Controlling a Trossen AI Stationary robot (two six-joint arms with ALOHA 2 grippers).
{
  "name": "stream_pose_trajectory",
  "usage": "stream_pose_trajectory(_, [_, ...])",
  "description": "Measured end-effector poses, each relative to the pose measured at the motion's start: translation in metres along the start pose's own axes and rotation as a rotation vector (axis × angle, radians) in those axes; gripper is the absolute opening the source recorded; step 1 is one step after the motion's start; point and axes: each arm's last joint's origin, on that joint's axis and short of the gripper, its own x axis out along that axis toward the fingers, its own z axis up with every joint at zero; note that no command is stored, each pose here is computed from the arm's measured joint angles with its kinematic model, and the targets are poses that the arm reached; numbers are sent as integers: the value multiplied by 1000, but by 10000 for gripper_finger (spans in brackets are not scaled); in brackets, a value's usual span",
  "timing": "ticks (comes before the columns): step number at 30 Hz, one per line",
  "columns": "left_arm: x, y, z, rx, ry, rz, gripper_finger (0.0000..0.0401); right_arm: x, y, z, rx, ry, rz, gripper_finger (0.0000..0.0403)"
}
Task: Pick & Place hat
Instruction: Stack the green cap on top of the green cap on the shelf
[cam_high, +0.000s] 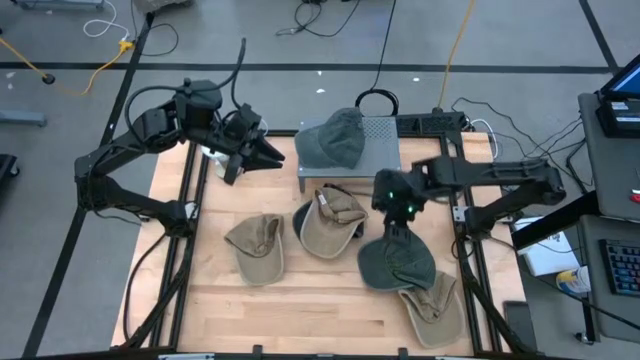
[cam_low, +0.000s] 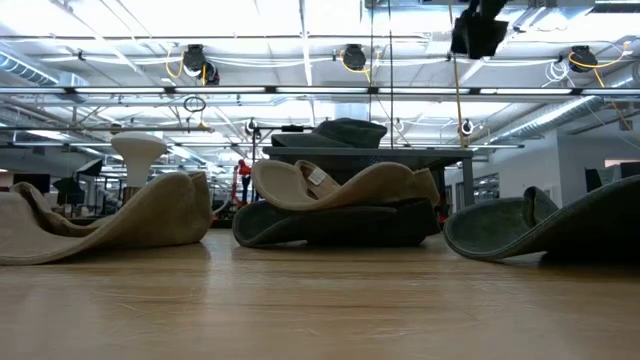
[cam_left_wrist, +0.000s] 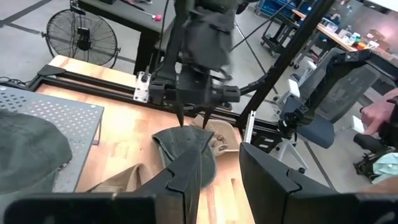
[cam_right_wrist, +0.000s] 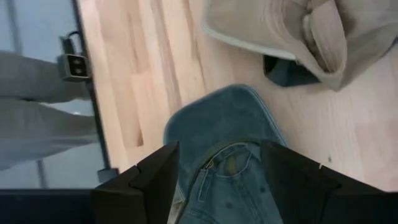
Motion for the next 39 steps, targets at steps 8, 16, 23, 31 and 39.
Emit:
stream_pose_trajectory(8, [2,-3,-1,4,5,-13,115,14,53,-32,41,29,-67,213])
stream_pose_trajectory(16, [2,-3,-1,4,5,-12,115,25,99,-61,54,-23,-50,212])
stream_pose_trajectory(23, [2,-3,-1,4,5,-12,115,71,126,-69,-45,44,-86,212])
stream_pose_trajectory(31, [2,-3,-1,4,6,-14,115,132,131,-78,-170,122,-308,212])
stream_pose_trajectory(39, [2,-3,-2,0,25,-37,115,174,123,-82,-220,186,-482,212])
